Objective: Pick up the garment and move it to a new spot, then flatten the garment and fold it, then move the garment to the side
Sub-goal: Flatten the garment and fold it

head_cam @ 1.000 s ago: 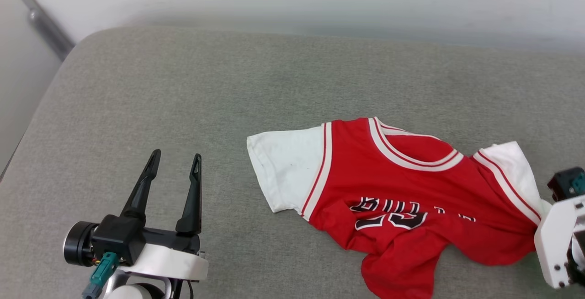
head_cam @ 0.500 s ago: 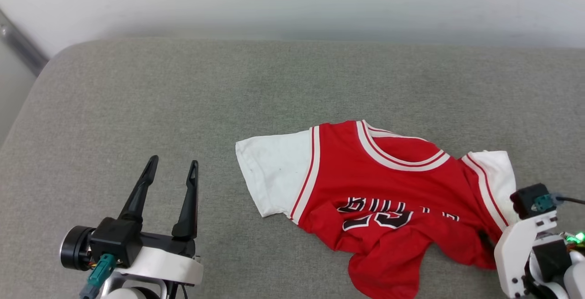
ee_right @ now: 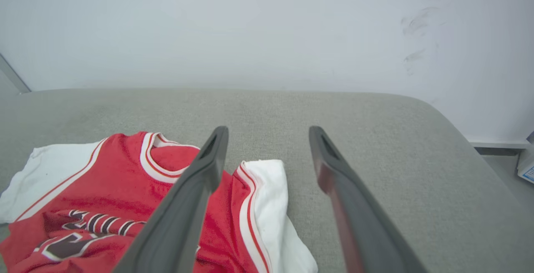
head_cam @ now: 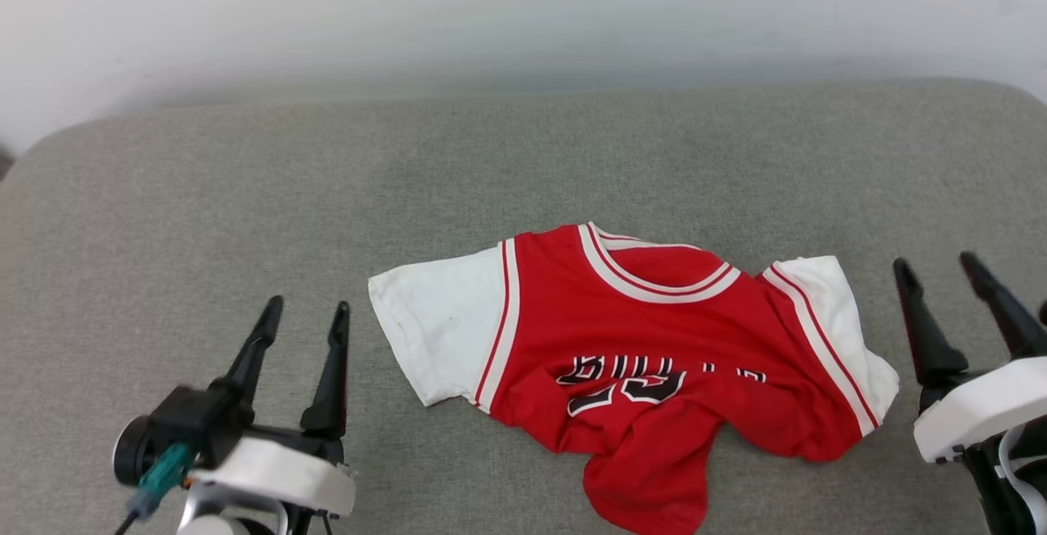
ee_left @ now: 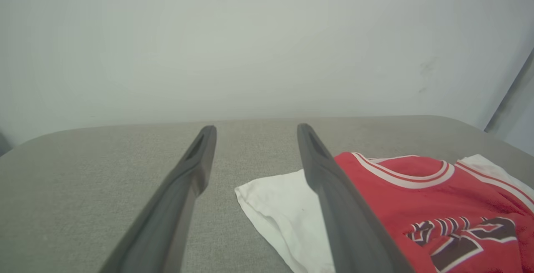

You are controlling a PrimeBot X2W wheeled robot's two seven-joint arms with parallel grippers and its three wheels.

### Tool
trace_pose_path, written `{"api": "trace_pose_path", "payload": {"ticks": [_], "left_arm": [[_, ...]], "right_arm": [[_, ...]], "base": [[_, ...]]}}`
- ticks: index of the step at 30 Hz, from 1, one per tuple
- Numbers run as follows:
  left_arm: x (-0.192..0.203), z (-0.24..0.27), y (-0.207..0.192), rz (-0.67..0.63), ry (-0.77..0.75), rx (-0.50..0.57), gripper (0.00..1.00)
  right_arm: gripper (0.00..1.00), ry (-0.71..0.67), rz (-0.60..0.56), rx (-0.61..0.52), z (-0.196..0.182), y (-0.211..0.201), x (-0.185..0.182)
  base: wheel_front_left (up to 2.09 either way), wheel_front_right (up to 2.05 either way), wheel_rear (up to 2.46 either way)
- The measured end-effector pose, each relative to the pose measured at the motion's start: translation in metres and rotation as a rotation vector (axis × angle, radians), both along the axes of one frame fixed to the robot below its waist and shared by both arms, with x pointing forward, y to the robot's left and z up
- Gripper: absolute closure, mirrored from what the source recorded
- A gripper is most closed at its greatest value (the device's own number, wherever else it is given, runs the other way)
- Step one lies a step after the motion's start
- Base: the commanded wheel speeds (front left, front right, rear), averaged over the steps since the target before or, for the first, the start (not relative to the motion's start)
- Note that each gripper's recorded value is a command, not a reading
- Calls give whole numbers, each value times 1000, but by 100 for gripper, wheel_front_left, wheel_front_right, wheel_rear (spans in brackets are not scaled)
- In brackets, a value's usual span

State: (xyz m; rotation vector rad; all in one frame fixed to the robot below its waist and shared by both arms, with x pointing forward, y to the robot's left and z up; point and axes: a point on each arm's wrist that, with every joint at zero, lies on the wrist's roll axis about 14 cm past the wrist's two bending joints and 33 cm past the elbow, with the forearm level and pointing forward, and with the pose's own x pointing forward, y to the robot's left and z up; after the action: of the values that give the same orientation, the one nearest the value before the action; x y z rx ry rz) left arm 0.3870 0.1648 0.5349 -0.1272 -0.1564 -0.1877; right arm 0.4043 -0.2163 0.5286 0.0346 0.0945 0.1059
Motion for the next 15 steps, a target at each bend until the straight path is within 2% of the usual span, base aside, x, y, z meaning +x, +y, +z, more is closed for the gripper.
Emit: {"api": "trace_pose_path", "payload": {"ticks": [5, 8, 12, 15], "left_arm": [[23, -20, -21, -146, 157, 78, 0], [44, -25, -25, -203, 252, 69, 0], [69, -45, -20, -257, 438, 162, 0], [82, -68, -17, -282, 614, 175, 0]], "right_arm": [[0, -198, -53, 33, 28, -2, 1], [0, -253, -86, 52, 33, -6, 2], [0, -274, -120, 41, 31, -15, 7], [0, -250, -141, 33, 20, -20, 9]], "base": [[0, 0, 0], [0, 0, 0], [0, 0, 0], [0, 0, 0]]}}
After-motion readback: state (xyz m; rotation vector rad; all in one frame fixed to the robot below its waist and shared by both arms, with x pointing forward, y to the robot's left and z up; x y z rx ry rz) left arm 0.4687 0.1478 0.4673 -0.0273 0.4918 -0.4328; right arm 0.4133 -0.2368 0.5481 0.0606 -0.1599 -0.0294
